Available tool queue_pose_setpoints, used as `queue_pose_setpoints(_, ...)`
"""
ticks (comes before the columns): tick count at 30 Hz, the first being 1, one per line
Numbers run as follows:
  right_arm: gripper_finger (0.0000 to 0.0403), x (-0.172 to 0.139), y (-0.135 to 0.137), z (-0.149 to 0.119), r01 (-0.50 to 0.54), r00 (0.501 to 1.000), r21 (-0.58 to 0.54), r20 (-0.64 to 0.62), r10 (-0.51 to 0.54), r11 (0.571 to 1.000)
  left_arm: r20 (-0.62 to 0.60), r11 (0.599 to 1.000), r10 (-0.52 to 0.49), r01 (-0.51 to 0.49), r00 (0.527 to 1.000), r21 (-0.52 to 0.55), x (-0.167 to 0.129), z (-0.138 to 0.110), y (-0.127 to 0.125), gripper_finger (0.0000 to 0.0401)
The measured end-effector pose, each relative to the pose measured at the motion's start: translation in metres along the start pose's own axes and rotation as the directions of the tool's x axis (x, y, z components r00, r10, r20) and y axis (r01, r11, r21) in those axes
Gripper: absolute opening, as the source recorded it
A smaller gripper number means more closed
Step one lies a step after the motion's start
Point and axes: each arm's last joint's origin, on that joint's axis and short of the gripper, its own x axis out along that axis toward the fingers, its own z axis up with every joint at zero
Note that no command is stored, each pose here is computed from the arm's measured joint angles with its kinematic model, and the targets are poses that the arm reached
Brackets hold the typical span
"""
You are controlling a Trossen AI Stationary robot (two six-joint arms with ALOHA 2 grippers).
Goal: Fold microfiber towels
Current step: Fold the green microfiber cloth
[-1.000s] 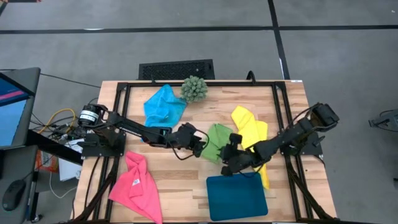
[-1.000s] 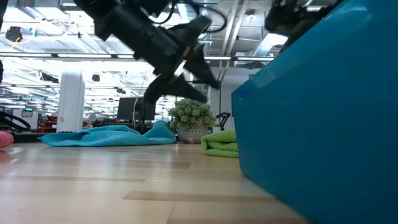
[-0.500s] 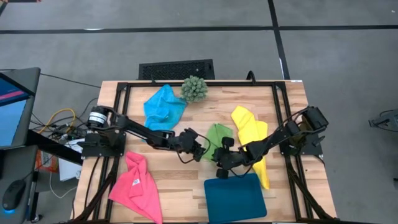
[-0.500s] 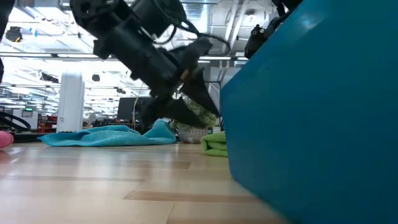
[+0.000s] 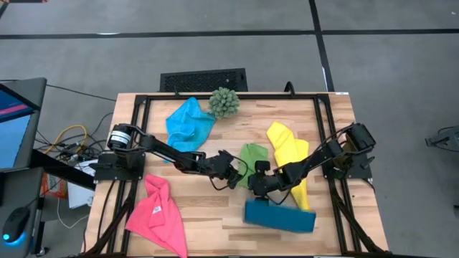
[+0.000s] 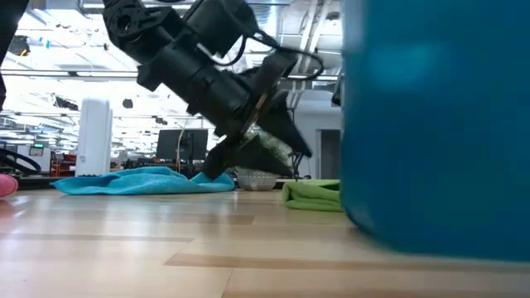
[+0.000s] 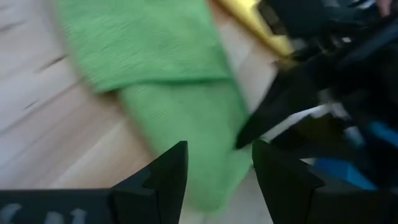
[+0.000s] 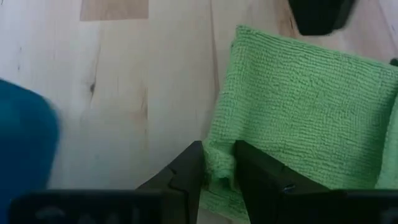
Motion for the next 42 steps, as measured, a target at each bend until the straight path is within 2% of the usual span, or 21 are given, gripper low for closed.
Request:
queue_pose_setpoints(4,0.0122,-0.001,-0.001,0.001,0.018,1.000,-0.023,0.013,-0.017,1.000,0.005,0.999,-0.024,0.024,1.000,0.037,0.001,0.006,-0.011,0.0173)
queue_pose_setpoints(12,0.0122,-0.013,0.007,0.004,0.047,0.997,-0.024,0.060,-0.046,0.999,-0.025,0.999,-0.007,0.008,1.000,0.049,0.003,0.006,-0.013,0.0173)
queue_pose_setpoints(21,0.0122,-0.051,0.007,0.010,0.180,0.975,-0.036,0.139,-0.173,0.983,-0.031,0.997,0.011,-0.009,0.999,0.077,0.003,0.005,-0.012,0.0173)
queue_pose_setpoints(26,0.0122,-0.067,-0.001,0.015,0.247,0.953,0.012,0.178,-0.245,0.969,-0.019,0.995,0.012,-0.010,1.000,0.097,0.003,0.005,-0.012,0.0173)
queue_pose_setpoints(29,0.0122,-0.060,-0.011,0.017,0.282,0.945,0.040,0.160,-0.285,0.959,-0.012,0.991,0.052,-0.050,0.999,0.121,0.003,0.005,-0.010,0.0173)
queue_pose_setpoints(32,0.0122,-0.048,-0.022,0.021,0.275,0.949,0.065,0.142,-0.281,0.959,0.003,0.988,0.087,-0.087,0.996,0.130,0.002,0.004,-0.007,0.0173)
queue_pose_setpoints(35,0.0122,-0.035,-0.033,0.016,0.298,0.950,0.044,0.085,-0.301,0.954,-0.003,0.986,0.095,-0.094,0.995,0.140,0.002,0.003,-0.007,0.0171)
queue_pose_setpoints(42,0.0122,-0.012,-0.045,0.024,0.222,0.968,0.050,0.109,-0.226,0.974,-0.017,0.971,0.174,-0.169,0.985,0.171,0.002,0.000,0.000,0.0136)
